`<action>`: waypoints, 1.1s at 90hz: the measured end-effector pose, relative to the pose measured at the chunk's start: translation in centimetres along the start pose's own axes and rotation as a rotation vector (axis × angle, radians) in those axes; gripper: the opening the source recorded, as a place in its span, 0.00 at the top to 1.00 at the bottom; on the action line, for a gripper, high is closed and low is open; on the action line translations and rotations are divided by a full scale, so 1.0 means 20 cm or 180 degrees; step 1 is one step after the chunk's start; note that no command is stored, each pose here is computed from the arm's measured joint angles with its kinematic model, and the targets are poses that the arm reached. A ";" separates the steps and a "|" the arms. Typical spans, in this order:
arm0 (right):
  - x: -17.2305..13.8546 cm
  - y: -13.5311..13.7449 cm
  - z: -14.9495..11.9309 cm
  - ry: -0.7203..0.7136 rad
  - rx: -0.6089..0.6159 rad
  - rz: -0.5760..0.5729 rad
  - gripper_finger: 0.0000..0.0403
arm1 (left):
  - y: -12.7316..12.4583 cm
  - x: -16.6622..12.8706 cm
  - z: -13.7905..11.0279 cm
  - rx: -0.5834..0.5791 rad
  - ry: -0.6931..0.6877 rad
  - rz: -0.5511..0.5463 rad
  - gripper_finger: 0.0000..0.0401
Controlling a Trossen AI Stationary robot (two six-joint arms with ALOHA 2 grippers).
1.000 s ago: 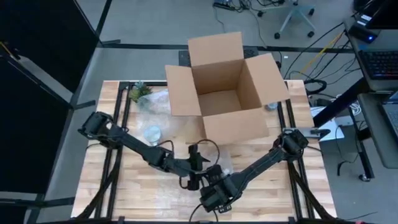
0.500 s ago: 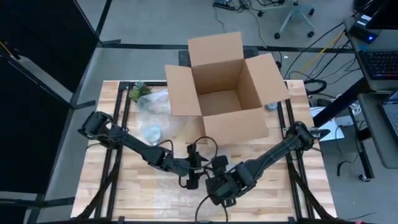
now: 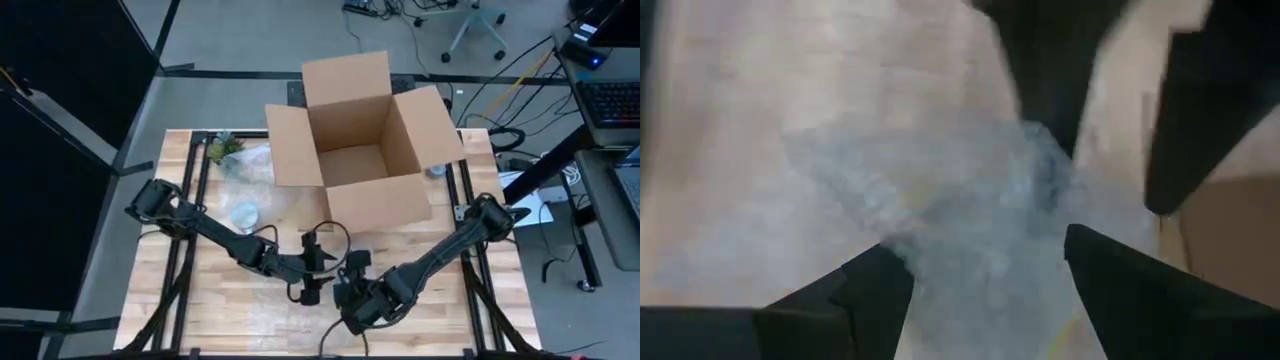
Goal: Wrap mug
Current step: Wrap the yellow mug with the bubble wrap
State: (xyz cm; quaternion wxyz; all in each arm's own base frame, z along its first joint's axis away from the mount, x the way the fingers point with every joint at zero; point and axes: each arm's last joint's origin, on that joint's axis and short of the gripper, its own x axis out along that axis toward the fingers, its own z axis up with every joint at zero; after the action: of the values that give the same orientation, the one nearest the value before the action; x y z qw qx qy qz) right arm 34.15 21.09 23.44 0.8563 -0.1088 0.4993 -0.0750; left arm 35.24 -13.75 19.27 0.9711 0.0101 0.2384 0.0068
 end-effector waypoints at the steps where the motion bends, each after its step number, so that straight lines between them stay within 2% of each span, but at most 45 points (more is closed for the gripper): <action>1: 0.01 0.00 -0.01 0.0008 0.0010 -0.0024 0.40 | 0.00 0.00 0.00 0.0000 0.0001 0.0000 0.46; 14: 0.04 -0.02 -0.02 0.0049 0.0067 -0.0092 0.40 | -0.01 -0.03 0.02 -0.0054 -0.0020 -0.0027 0.46; 28: 0.02 -0.02 -0.01 -0.0038 0.0078 -0.0033 0.40 | -0.04 -0.13 0.11 -0.0174 -0.0267 -0.0157 0.46; 39: 0.02 -0.02 -0.01 -0.0065 0.0072 -0.0019 0.40 | -0.07 -0.15 0.14 -0.0223 -0.0469 -0.0196 0.46; 61: 0.02 -0.02 0.00 -0.0101 0.0080 -0.0002 0.40 | -0.06 0.05 -0.01 -0.0393 -0.0317 -0.0062 0.46; 77: 0.01 -0.03 0.01 -0.0098 0.0040 0.0023 0.40 | -0.07 0.09 -0.09 -0.0325 -0.0076 0.0018 0.46; 89: -0.10 -0.06 0.07 -0.0083 -0.0032 0.0123 0.40 | -0.04 0.10 -0.08 -0.0410 -0.0062 0.0057 0.46; 99: -0.23 -0.09 0.10 0.0124 -0.0126 0.0274 0.40 | -0.04 0.10 -0.08 -0.0421 -0.0061 0.0064 0.46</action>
State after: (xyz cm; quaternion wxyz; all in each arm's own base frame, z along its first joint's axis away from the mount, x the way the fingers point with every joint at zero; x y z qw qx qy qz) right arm 33.65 20.66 28.80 0.8466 -0.1027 0.5214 -0.0302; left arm 36.29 -14.42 16.82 0.9718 -0.0516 0.2280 0.0322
